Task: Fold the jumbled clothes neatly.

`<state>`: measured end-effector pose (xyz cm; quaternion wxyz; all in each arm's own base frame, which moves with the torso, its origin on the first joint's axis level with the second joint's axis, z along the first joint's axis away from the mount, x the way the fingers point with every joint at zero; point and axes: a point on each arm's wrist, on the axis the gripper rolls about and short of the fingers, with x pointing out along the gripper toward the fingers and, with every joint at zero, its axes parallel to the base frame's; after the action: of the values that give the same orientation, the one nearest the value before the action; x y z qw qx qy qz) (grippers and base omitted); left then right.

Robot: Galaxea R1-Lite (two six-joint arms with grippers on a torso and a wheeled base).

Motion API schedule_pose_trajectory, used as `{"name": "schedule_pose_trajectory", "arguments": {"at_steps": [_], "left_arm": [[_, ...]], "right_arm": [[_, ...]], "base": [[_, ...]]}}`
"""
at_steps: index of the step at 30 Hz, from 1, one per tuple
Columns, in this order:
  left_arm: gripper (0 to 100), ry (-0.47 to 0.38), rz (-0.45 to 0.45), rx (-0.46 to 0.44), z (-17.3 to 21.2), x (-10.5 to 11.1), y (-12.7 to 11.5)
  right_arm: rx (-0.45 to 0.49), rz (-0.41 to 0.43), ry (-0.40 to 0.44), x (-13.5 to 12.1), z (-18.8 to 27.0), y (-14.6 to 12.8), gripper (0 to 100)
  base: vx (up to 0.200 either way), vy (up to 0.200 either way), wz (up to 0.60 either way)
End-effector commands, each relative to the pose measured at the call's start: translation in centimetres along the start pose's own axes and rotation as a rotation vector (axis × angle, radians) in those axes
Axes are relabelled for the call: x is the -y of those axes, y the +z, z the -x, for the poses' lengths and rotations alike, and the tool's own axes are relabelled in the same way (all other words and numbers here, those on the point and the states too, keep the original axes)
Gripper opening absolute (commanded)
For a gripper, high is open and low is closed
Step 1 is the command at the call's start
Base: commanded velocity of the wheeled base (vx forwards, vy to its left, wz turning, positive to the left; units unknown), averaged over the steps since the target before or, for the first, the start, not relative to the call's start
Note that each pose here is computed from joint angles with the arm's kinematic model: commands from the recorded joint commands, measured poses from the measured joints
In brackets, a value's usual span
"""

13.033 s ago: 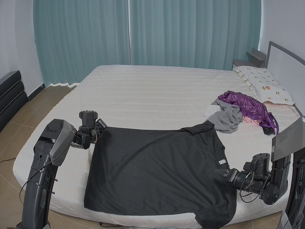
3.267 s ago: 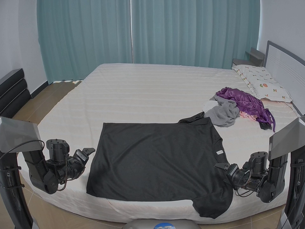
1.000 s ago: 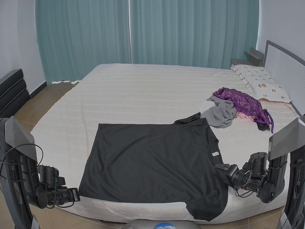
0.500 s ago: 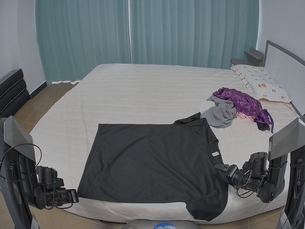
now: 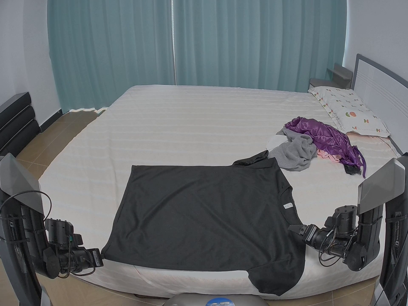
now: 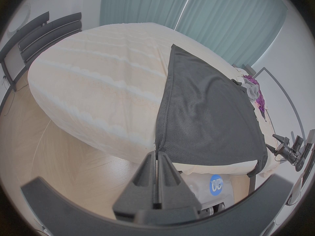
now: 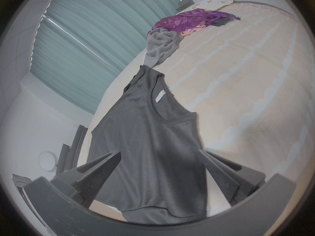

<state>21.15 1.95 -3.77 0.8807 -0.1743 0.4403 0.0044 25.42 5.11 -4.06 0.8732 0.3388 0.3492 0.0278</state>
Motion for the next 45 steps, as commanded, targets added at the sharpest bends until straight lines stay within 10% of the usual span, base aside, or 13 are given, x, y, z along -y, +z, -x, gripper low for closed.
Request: {"name": "schedule_pose_trajectory", "arguments": {"at_steps": [1,10,11,45], "left_arm": [[0,-0.001,0.000,0.007,0.0,0.0,0.1],[0,-0.002,-0.001,0.009,0.1,0.0,0.1],[0,-0.002,-0.001,0.010,0.1,0.0,0.2],[0,-0.006,0.014,0.019,-0.2,0.1,0.4]], "right_arm": [[0.003,0.009,-0.039,0.9,-0.4,-0.2,100],[-0.010,0.038,-0.064,1.5,-1.0,-0.6,100],[-0.009,0.039,-0.063,1.5,-1.1,-0.6,0],[0.134,0.057,0.048,-2.2,-6.2,5.4,0]], "base": [[0.000,0.000,0.00],[0.000,0.000,0.00],[0.000,0.000,0.00],[0.000,0.000,0.00]]}}
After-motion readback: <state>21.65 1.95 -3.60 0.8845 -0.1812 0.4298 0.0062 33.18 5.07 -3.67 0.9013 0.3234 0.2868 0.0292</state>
